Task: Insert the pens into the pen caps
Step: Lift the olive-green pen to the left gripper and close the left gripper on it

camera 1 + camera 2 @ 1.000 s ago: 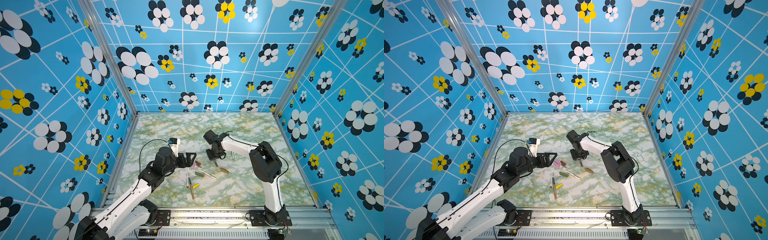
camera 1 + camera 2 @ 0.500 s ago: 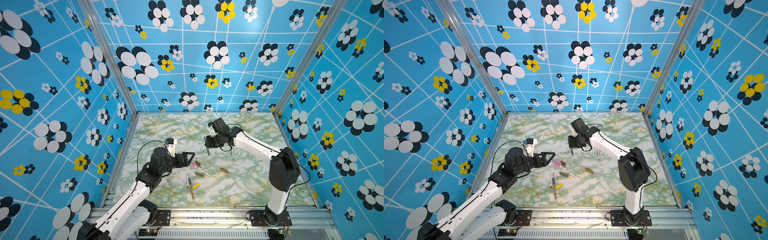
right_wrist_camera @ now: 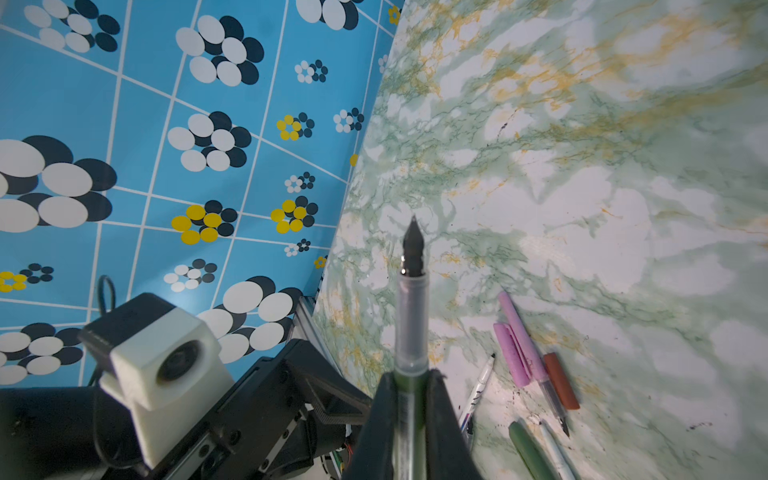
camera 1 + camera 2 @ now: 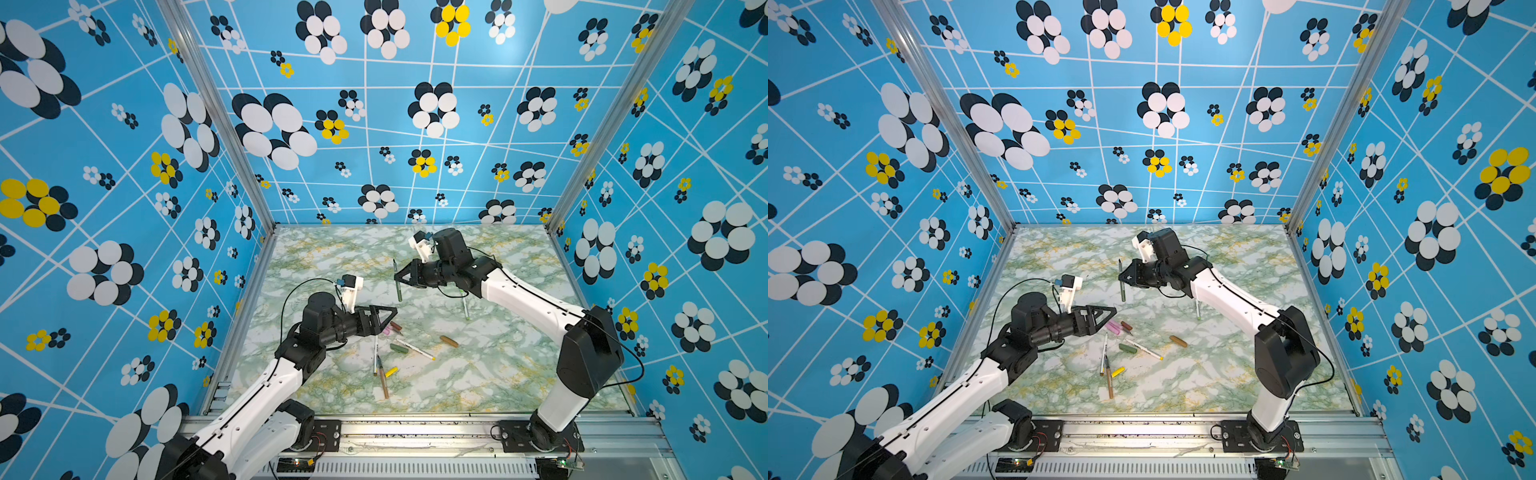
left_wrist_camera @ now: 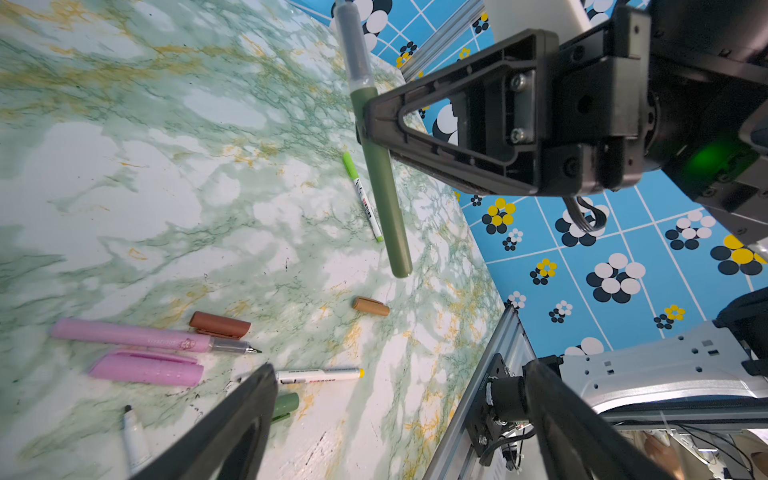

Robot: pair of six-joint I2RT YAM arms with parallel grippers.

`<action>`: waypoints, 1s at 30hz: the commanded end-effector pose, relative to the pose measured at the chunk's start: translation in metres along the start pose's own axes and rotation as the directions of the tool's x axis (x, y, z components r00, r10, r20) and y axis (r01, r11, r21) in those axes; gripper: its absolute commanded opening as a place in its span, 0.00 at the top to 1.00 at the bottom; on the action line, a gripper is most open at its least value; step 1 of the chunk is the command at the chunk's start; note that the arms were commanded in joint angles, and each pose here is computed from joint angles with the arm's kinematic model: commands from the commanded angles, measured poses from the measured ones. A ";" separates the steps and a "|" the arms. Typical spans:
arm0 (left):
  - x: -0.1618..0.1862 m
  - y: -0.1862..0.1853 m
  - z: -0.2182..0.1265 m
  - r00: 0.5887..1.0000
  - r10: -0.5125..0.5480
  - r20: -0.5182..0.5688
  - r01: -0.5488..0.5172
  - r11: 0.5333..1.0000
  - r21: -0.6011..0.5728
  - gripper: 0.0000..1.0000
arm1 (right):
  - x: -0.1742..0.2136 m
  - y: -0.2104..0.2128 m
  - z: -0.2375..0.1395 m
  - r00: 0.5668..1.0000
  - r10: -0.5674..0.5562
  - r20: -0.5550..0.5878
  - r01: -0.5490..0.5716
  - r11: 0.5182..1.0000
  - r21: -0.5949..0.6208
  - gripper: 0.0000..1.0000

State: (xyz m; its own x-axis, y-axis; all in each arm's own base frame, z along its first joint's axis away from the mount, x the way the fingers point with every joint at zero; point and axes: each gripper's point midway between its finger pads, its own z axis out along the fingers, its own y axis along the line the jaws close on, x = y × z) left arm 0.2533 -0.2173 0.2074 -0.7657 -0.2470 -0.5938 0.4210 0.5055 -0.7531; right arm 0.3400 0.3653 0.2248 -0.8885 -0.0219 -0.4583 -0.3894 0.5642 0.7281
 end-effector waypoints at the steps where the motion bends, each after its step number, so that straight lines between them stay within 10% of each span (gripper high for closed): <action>1: -0.021 -0.017 0.005 0.999 0.019 0.036 -0.021 0.998 0.064 0.08 | 0.005 0.027 -0.007 1.000 -0.027 -0.004 0.026 0.995 -0.097 0.95; 30: -0.031 -0.021 0.036 1.000 0.000 0.006 -0.001 0.995 0.096 0.64 | 0.021 0.035 -0.002 1.000 -0.012 -0.023 0.008 0.988 -0.155 0.95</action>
State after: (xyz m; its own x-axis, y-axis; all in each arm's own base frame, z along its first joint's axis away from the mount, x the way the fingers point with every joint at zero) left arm 0.2819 -0.2459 0.2162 -0.7879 -0.2495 -0.5630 0.4287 0.4340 -0.7924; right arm 0.3137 0.3809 0.2330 -0.8985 -0.0441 -0.4368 -0.4074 0.4549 0.7919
